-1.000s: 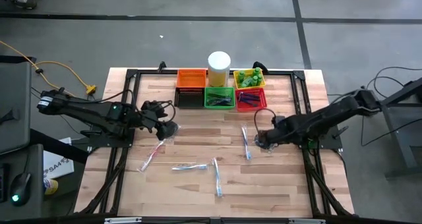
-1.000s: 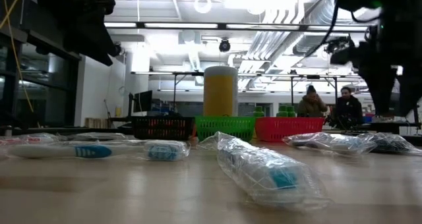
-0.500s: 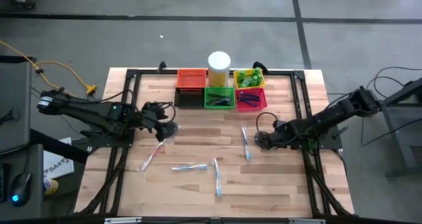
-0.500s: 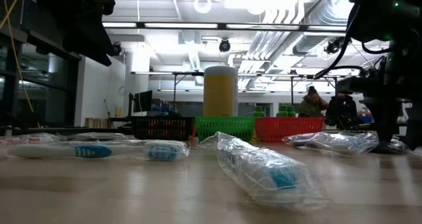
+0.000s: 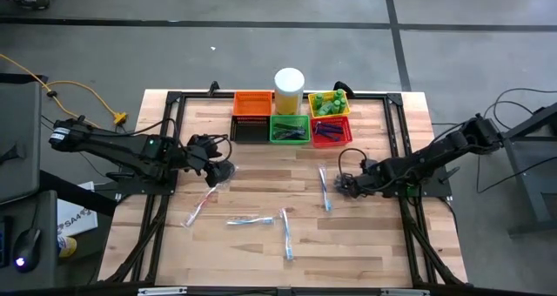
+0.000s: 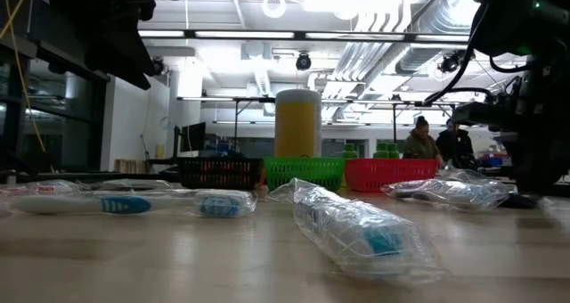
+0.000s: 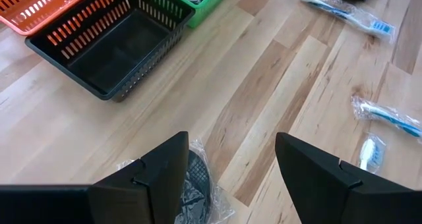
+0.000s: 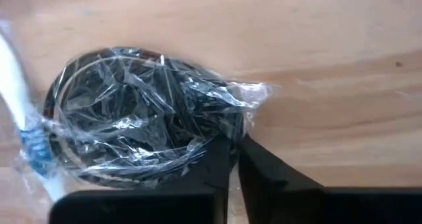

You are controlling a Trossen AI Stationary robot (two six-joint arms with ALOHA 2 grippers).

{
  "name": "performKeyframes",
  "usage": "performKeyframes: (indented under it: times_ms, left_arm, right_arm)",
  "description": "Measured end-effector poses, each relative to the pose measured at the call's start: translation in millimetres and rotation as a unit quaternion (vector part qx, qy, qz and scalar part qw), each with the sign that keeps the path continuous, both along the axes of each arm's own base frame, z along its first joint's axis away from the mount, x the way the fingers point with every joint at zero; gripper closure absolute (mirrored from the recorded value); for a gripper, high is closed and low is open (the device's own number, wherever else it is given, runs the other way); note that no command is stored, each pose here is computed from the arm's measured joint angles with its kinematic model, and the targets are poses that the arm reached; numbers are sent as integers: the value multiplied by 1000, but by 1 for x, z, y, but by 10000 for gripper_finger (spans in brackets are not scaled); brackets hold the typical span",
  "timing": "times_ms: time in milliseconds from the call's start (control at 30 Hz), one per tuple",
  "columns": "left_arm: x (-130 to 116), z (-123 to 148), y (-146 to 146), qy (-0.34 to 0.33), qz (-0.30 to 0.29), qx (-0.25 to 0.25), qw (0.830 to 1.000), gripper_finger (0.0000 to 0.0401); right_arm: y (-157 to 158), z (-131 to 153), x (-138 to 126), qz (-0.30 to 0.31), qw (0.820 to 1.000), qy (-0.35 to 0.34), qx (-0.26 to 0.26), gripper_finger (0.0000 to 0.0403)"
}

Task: Pick & Place Travel size toiletries
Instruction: Put the black hairbrush into the orange bin

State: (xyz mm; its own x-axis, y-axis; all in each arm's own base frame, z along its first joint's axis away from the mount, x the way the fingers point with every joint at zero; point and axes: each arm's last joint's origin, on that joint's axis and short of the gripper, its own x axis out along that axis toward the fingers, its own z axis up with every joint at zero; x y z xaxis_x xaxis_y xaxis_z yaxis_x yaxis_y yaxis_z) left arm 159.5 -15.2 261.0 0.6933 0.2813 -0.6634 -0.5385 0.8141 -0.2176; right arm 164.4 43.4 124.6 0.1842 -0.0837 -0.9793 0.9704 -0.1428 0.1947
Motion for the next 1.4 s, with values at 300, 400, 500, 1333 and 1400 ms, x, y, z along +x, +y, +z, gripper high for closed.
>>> performKeyframes:
  times_ms: [300, 400, 500, 1333, 1400]
  left_arm:
    - [0, 0, 0, 0, -2, -2, 1000, 173]
    - [0, 0, 0, 0, -2, -3, 1000, 173]
    - [0, 0, 0, -2, -1, -4, 1000, 173]
    - [84, 20, -7, -246, -9, 74, 966, 172]
    - [93, 21, -5, -255, -2, 73, 964, 163]
  right_arm:
    - [-3, 6, 0, -1, 999, -42, -31, 400]
    - [-4, 14, -3, 10, 997, -62, -50, 401]
    - [-5, 29, 1, 23, 991, -106, -79, 401]
    - [-30, 118, 78, 200, 811, -261, -484, 400]
    - [-32, 120, 82, 208, 799, -261, -500, 400]
